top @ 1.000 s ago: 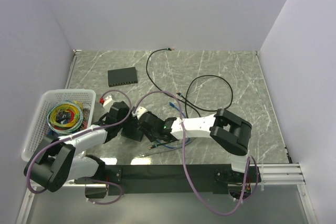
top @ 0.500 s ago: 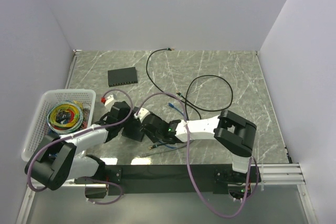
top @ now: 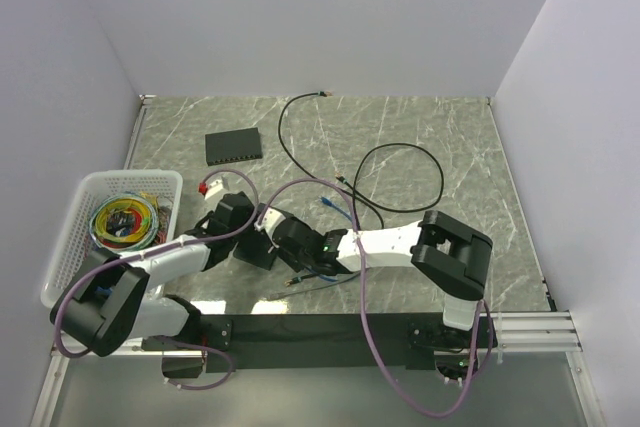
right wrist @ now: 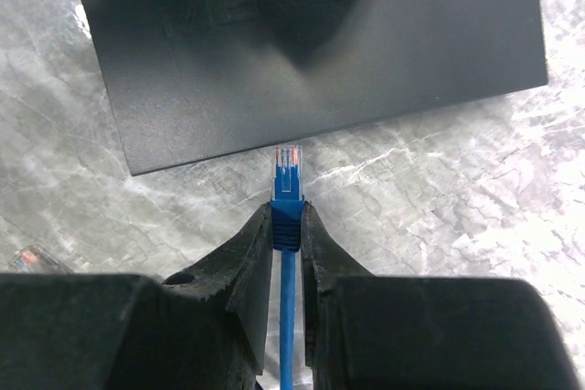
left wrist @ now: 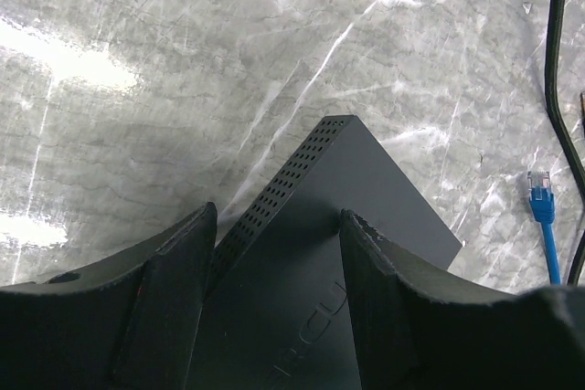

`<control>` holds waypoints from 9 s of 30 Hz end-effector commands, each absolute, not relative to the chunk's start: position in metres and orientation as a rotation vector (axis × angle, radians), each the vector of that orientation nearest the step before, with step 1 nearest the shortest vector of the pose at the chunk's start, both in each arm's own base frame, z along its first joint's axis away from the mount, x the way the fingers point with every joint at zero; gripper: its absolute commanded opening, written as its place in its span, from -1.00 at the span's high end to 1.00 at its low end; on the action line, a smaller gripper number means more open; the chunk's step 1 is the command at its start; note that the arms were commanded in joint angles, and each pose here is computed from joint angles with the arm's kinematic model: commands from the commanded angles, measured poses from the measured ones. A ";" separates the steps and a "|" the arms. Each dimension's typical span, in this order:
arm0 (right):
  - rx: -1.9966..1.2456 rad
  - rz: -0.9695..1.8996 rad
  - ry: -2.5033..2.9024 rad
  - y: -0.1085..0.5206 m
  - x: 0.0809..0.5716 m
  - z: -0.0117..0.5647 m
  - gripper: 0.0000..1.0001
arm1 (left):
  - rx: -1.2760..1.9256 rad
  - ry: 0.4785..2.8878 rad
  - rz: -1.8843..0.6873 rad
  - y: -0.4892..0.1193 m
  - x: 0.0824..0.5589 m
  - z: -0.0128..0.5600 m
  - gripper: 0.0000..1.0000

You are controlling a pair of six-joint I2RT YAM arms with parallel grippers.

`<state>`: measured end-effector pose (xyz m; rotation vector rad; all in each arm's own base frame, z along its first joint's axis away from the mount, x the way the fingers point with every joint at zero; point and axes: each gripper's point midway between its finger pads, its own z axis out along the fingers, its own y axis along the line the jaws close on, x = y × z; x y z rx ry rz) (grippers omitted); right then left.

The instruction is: Insert the plug into the switch port

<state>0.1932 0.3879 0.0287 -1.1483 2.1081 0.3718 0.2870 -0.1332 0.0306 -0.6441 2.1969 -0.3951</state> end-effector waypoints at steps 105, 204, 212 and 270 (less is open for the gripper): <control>-1.085 0.610 1.859 0.450 0.239 0.139 -0.19 | -0.761 2.289 -0.389 -0.129 0.201 0.023 -0.42; -0.043 -0.157 2.324 0.157 0.386 0.130 -0.44 | -0.392 2.174 -0.685 -0.164 0.243 0.128 -0.34; -0.337 0.209 2.218 0.239 0.276 0.147 -0.31 | -0.417 2.181 -0.656 -0.158 0.240 0.124 -0.33; -0.677 0.487 2.359 0.289 0.147 0.092 1.00 | -0.395 2.050 -0.774 -0.158 0.233 0.154 -0.32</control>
